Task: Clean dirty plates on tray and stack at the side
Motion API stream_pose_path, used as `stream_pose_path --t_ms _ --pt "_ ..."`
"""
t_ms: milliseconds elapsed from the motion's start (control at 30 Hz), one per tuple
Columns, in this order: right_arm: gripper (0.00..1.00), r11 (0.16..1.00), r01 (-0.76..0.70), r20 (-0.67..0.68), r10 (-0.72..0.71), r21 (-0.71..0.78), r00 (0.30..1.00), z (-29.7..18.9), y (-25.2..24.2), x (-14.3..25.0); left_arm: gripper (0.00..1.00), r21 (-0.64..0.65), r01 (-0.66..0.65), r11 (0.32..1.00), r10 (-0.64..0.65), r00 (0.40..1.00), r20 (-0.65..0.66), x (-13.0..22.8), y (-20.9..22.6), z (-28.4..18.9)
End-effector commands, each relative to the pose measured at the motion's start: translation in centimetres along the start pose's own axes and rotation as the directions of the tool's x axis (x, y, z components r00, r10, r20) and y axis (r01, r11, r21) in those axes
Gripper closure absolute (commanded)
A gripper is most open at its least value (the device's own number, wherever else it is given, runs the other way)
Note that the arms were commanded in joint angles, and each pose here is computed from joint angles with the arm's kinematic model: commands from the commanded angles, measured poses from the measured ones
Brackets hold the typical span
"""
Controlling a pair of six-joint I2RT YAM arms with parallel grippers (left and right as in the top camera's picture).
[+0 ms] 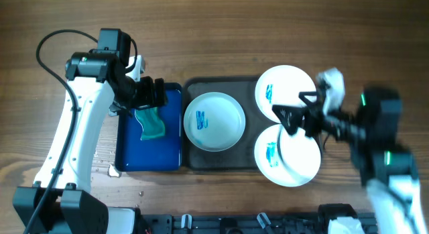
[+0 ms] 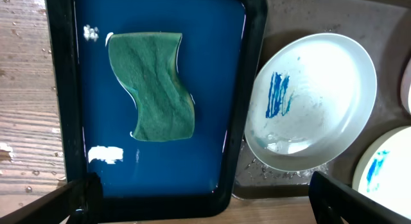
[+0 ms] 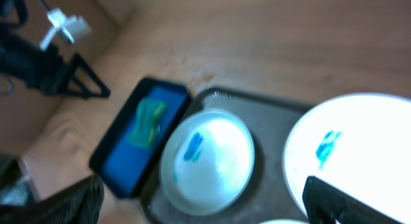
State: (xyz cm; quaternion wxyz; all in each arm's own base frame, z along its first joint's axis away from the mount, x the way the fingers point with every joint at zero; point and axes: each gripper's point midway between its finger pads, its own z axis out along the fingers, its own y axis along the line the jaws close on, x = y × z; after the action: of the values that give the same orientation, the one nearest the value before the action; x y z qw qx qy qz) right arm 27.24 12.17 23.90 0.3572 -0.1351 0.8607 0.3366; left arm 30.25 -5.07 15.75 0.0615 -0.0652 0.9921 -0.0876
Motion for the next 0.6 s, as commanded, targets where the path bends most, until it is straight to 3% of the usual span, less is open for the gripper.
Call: stream_pose_path --t_ms 0,100,233,367,567 --pt "0.00 0.994 0.027 -0.197 -0.047 -0.102 0.979 3.0 1.3 -2.0 0.00 0.014 -0.014 1.000 0.014 1.000 0.015 -0.4 -0.2 -0.4" --pt "0.00 1.000 -0.002 -0.430 0.009 0.018 0.903 6.2 0.0 -0.3 0.00 0.014 -0.014 1.000 0.014 1.000 0.015 -0.4 -0.2 -0.4" --pt "0.00 0.975 0.043 -0.585 0.096 0.219 0.805 9.0 -1.8 3.0 0.00 0.015 -0.014 1.000 0.014 1.000 0.015 -0.4 -0.2 -0.4" --pt "0.00 0.987 0.060 -0.604 0.043 0.149 0.796 11.1 1.4 3.9 0.00 0.015 -0.014 1.000 0.014 1.000 0.015 -0.4 -0.2 -0.4" --pt "0.00 0.980 -0.032 -0.572 0.142 0.198 0.808 11.5 1.8 3.6 0.00 0.014 -0.013 1.000 0.013 1.000 0.011 -0.4 -0.2 -0.4"
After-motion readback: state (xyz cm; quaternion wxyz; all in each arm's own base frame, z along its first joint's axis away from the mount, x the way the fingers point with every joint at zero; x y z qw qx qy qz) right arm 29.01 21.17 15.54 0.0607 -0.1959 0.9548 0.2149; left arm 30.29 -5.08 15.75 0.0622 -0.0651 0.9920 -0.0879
